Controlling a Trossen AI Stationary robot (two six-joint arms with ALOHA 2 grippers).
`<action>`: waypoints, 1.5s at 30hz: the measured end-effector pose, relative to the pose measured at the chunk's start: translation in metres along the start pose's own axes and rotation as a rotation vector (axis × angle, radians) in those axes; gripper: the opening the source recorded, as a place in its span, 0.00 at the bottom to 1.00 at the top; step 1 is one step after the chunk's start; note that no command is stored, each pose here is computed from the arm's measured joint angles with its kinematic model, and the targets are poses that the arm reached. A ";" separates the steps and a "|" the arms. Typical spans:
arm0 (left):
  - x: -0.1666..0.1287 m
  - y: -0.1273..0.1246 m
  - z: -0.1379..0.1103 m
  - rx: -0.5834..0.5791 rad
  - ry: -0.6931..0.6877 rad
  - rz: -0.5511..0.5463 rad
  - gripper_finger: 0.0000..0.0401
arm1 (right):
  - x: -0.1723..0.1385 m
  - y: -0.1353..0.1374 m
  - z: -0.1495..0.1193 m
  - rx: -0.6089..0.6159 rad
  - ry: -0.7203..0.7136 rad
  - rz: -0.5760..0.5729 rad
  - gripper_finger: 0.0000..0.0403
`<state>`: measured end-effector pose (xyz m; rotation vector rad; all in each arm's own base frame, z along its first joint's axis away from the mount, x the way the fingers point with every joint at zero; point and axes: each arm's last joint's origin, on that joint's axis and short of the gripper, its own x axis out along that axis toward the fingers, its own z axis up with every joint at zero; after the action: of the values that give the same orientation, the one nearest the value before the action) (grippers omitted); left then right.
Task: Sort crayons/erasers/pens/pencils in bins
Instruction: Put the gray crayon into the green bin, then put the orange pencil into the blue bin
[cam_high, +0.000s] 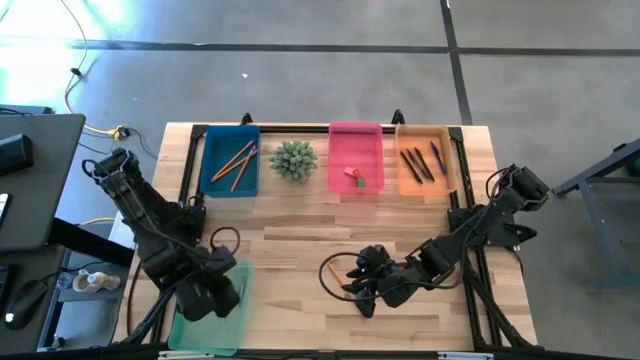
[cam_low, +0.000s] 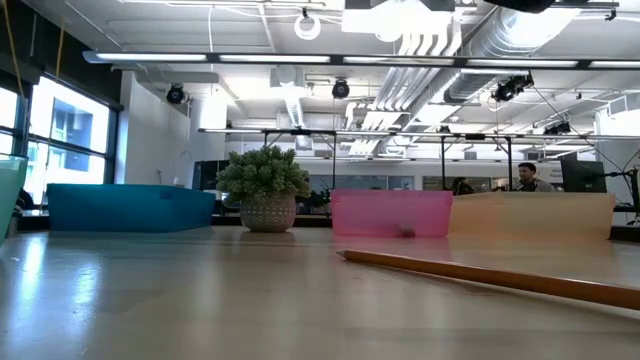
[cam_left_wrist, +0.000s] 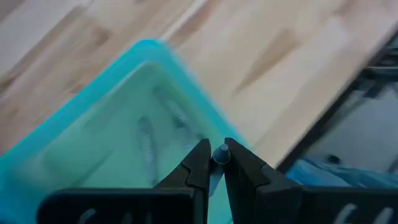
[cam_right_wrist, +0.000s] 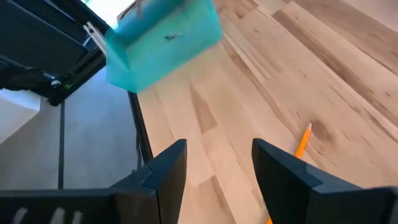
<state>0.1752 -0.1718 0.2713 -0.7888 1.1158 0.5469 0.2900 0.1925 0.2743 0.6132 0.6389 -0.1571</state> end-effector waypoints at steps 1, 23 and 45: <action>0.001 0.002 -0.003 -0.010 0.009 0.025 0.05 | 0.000 0.000 0.000 -0.005 0.010 0.005 0.43; 0.057 -0.006 -0.033 -0.027 0.211 0.353 0.05 | -0.001 0.016 0.044 -0.074 0.276 -0.181 0.43; 0.077 -0.009 -0.031 0.021 0.283 0.417 0.27 | 0.049 0.020 -0.027 0.214 0.381 -0.435 0.43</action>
<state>0.1914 -0.2012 0.1955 -0.6273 1.5624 0.7858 0.3211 0.2264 0.2374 0.7107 1.1319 -0.5287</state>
